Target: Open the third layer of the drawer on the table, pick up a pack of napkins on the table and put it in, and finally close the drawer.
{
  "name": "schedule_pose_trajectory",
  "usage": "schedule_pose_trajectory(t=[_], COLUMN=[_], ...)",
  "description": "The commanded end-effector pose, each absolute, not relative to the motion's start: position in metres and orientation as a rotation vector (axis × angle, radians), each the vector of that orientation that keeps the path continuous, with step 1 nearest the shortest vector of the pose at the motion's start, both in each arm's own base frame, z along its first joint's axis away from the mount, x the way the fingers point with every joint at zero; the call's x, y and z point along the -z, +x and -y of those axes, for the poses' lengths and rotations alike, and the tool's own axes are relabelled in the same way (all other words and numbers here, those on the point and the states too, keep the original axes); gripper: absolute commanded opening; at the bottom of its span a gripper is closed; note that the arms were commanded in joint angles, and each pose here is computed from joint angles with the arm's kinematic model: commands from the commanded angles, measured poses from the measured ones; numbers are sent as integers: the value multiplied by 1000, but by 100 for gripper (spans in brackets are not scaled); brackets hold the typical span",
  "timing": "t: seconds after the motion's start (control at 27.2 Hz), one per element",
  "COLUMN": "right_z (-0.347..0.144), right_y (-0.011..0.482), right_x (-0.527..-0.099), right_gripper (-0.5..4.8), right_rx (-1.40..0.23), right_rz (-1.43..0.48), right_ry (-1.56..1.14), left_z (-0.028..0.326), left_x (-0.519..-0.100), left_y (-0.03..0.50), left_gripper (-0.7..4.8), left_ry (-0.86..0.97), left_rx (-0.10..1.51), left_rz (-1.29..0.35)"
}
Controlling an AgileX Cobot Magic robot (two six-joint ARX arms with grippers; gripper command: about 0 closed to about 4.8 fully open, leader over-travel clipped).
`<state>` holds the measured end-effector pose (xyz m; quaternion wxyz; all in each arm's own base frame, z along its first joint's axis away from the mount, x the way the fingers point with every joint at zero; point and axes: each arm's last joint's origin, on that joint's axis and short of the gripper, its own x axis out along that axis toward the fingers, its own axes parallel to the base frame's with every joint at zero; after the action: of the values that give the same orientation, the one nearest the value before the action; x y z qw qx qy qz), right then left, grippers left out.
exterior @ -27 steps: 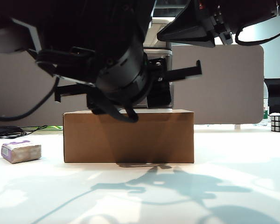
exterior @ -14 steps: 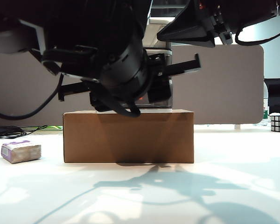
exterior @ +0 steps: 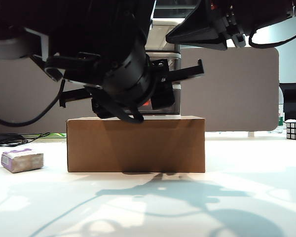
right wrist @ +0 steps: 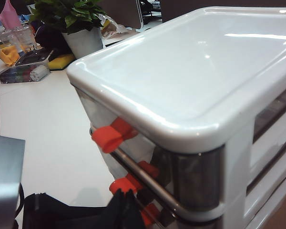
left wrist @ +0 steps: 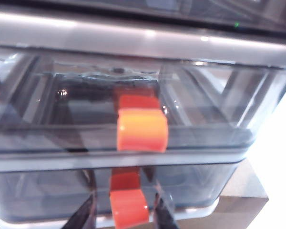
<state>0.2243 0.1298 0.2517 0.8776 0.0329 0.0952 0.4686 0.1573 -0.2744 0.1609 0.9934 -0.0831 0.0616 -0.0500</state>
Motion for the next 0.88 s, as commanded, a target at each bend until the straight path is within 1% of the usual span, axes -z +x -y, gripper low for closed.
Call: schedule_pose_trajectory(t=[0.04,0.44,0.48,0.52,0.59,0.81,0.85,0.88], right_z=[-130,-130,-130,-130,-130,-130,-130,-130], right_y=[224,224,224,224,224,224,224,224], right_x=[-255,-255,-255,-255,-255,-254,-254,-254], right_gripper=[-6,-6,-6,-6,-6,-6,-6,-6], right_rx=[-981,-981,-981,-981,-981,-981,-981,-981], right_rz=[-182,-183,-183,-183,-183,-183,-183,-183], right_ry=[72,72,72,72,72,72,72,72], left_z=[273,270,270,270,270,271,271,271], left_x=[-163,-163,-163,-163,-163,-163,-163,-163], left_y=[163,169,169,169,169,169,169,169], left_gripper=[143,141,128,94,47,46,36,1], left_ry=[-184,-190,-190,-190,-190,-187,-187,-187], left_rx=[103,104,104,104,105,128,128,128], left_rz=[-118,-118,-118,-118,-118,-127,-127,-127])
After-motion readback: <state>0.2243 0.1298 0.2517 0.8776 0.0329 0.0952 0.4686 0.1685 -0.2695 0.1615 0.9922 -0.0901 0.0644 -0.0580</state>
